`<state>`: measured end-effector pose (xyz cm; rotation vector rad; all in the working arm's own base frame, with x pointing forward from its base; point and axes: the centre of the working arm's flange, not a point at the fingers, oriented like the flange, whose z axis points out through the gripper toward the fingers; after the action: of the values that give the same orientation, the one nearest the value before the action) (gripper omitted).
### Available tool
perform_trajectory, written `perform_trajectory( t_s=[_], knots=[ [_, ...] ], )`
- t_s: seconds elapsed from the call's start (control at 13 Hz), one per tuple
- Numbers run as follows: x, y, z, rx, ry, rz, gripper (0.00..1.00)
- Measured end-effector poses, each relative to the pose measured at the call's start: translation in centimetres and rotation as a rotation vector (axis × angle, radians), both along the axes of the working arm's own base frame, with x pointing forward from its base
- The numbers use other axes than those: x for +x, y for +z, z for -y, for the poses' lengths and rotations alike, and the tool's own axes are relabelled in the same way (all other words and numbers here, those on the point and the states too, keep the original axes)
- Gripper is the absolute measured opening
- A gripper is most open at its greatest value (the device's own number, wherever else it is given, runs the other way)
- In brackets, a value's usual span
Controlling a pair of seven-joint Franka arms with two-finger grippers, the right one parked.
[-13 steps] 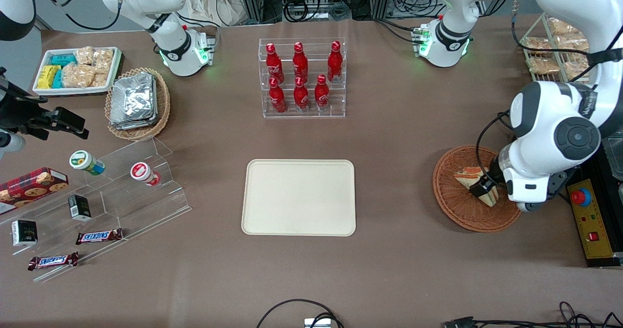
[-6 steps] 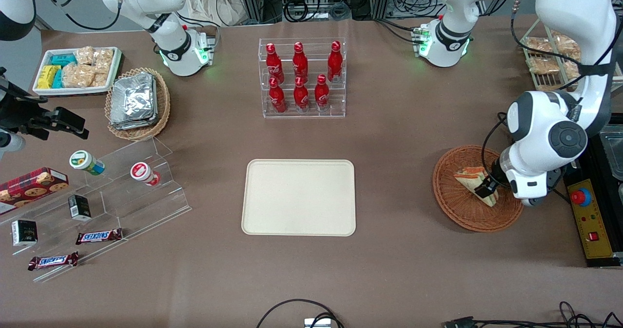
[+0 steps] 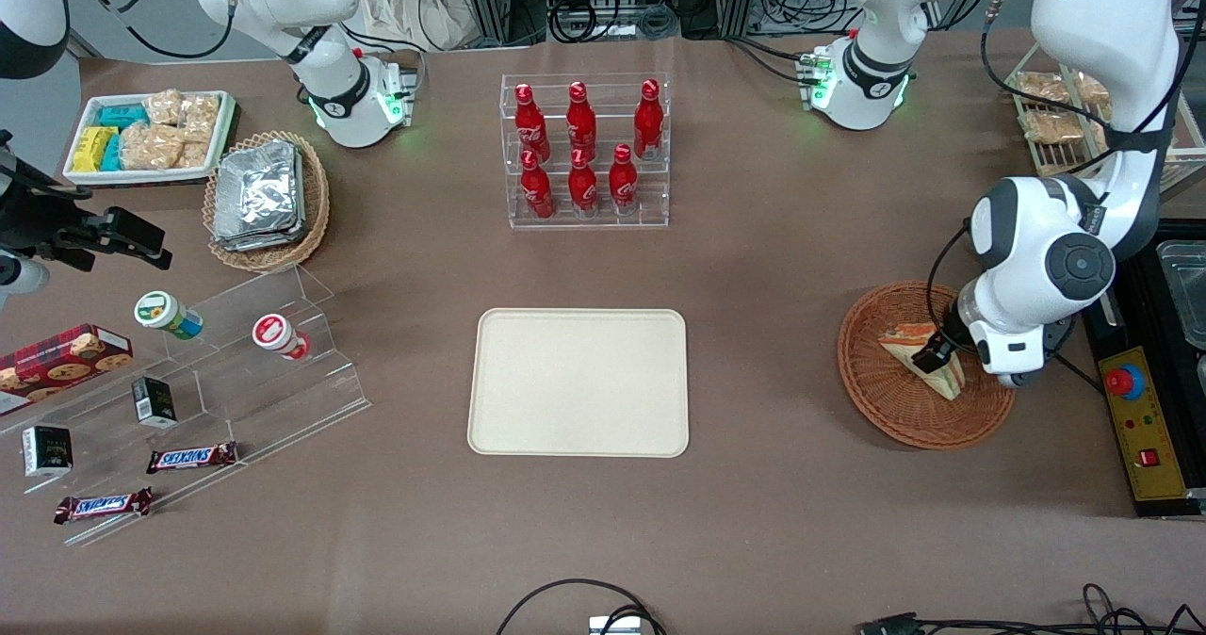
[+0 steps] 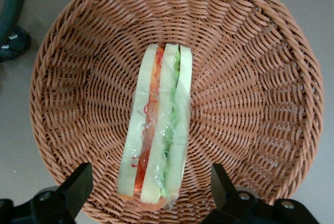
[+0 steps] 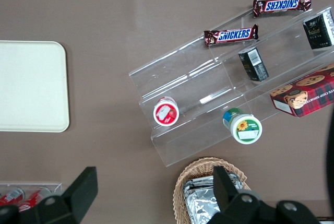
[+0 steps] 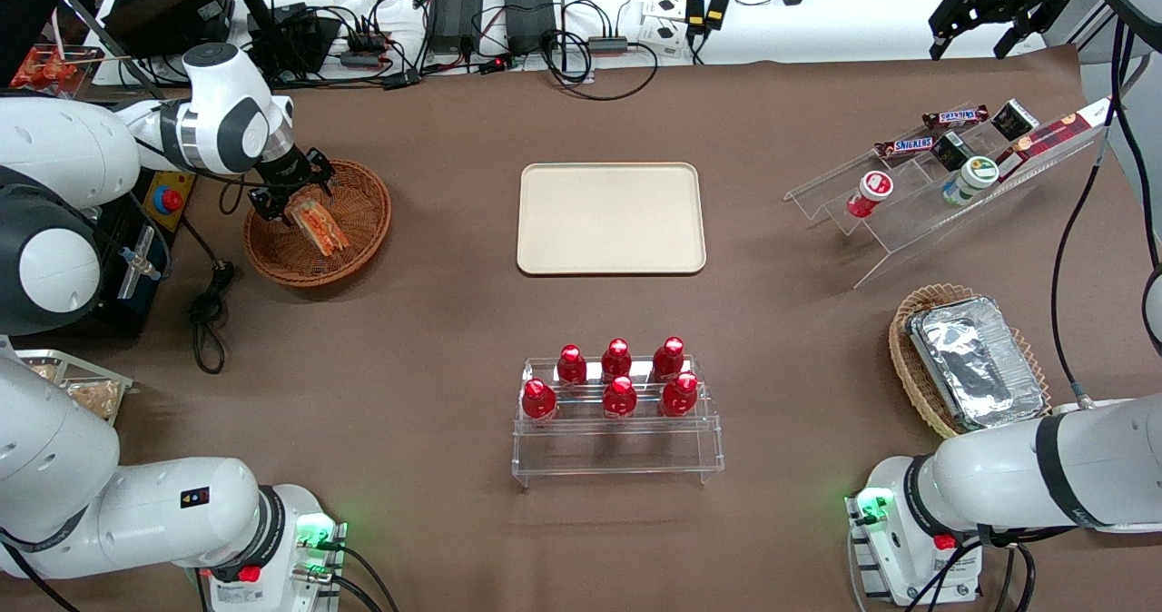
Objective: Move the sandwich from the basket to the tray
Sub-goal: 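Close the left gripper on the sandwich wedge and lift it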
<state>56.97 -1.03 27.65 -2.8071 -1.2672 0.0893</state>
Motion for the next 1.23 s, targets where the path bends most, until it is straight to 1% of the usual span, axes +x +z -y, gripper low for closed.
perform_trajectory(
  t_s=[0.15, 0.23, 0.31, 0.38, 0.62, 0.69, 0.77, 0.85, 1.0, 1.08, 1.15, 1.23],
  knots=[
    [-0.2, -0.6, 0.0, -0.002, 0.003, -0.006, 1.00],
    [-0.3, -1.1, 0.0, -0.003, 0.003, -0.015, 0.95],
    [-0.3, -1.6, 0.0, -0.004, 0.003, -0.021, 0.93],
    [-0.3, -2.0, 0.0, -0.005, 0.003, -0.024, 0.85],
    [-0.2, -2.0, 0.0, -0.006, -0.001, -0.022, 0.48],
    [0.0, -1.7, 0.0, -0.006, -0.008, -0.016, 0.38],
    [0.2, -1.2, 0.0, -0.006, -0.020, -0.011, 0.33],
    [0.5, -0.4, 0.0, -0.005, -0.039, -0.021, 0.30],
    [1.7, 2.7, 0.1, -0.002, -0.098, -0.068, 0.27],
    [2.5, 4.7, 0.3, -0.001, -0.120, -0.085, 0.24],
    [3.4, 7.0, 0.8, 0.001, -0.141, -0.095, 0.19],
    [4.2, 9.5, 2.0, 0.002, -0.167, -0.097, 0.16]
  ],
)
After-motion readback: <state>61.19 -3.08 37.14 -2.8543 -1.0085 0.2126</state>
